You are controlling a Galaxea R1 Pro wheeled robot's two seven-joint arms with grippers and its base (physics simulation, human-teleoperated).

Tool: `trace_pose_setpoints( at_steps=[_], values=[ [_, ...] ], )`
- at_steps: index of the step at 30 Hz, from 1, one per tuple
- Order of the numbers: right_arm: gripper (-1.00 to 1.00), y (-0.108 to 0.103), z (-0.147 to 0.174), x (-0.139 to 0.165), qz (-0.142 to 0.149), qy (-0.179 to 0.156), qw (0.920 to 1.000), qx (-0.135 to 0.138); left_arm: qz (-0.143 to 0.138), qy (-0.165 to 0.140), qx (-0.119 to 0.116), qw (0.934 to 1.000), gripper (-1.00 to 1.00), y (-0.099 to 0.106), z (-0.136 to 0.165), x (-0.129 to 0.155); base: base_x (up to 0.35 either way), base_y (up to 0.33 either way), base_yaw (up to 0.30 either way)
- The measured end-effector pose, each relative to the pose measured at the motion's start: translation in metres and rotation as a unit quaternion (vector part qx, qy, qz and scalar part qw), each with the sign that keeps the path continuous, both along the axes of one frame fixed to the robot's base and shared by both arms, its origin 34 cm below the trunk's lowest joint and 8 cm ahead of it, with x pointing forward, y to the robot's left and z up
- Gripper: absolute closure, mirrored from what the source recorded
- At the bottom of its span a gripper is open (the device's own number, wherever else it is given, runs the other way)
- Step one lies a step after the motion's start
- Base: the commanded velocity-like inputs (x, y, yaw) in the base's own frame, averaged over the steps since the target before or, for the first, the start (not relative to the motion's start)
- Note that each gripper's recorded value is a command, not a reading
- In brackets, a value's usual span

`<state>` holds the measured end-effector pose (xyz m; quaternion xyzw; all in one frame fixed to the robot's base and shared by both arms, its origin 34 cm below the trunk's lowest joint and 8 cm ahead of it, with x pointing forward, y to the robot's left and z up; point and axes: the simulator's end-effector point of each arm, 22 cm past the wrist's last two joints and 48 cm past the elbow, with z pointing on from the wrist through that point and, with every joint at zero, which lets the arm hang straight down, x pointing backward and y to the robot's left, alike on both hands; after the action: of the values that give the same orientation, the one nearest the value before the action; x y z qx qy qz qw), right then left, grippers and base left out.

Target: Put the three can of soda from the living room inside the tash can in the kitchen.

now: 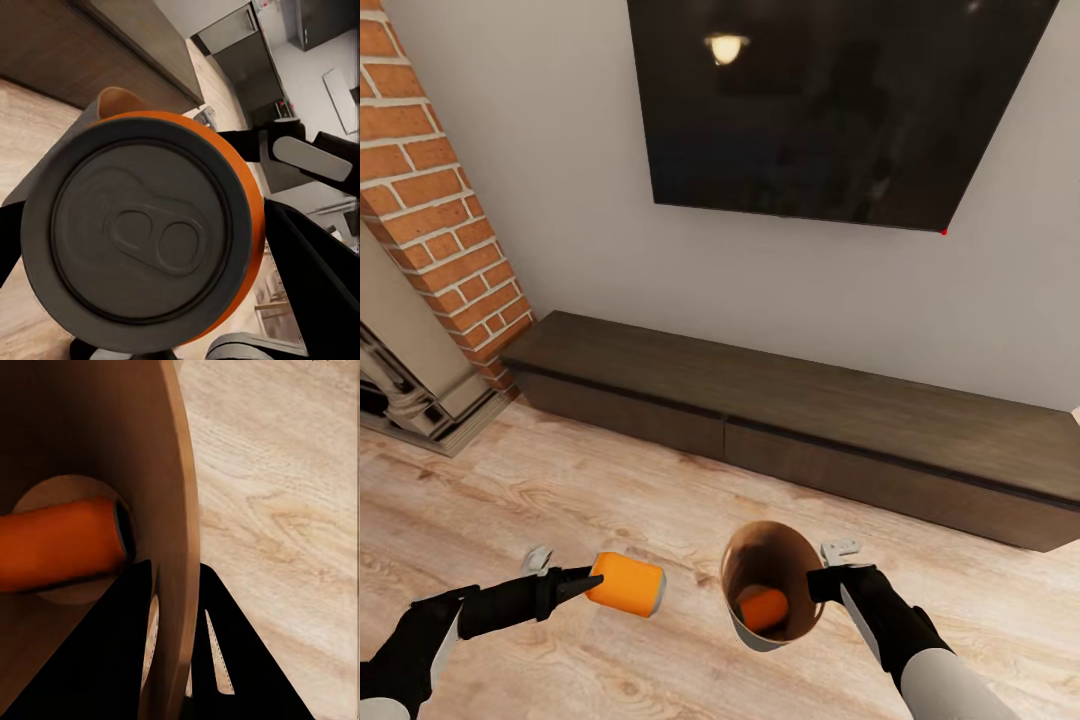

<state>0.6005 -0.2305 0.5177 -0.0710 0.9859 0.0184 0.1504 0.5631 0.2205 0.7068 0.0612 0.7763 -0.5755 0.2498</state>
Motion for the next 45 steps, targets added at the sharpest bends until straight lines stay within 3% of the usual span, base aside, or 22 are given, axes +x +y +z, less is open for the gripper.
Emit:
trace_pose_setpoints(
  at_steps=[8,15,21,35,45],
  values=[
    [1.0,0.001,-0.001,-0.001,0.001,0.0,1.0,-0.003,-0.006,-0.004,-0.033,0.9994,1.0,-0.038,0.008,0.003,0.0,0.0,0.0],
    [1.0,0.001,-0.001,-0.001,0.001,0.001,1.0,-0.002,-0.005,0.001,-0.047,0.9989,1.0,-0.048,0.022,0.013,0.0,0.0,0.0],
    [1.0,0.001,-0.005,-0.008,0.001,0.009,1.0,-0.003,-0.01,0.001,-0.075,0.9971,1.0,-0.079,0.029,0.013,0.0,0.0,0.0],
    [1.0,0.01,-0.005,-0.009,0.002,0.01,0.9999,0.004,-0.014,0.002,-0.117,0.993,1.0,-0.121,0.039,0.012,0.0,0.0,0.0],
    [1.0,0.016,-0.005,-0.008,0.004,0.009,0.9999,0.007,-0.016,0.005,-0.135,0.9906,1.0,-0.14,0.044,0.01,0.0,0.0,0.0]
  ],
)
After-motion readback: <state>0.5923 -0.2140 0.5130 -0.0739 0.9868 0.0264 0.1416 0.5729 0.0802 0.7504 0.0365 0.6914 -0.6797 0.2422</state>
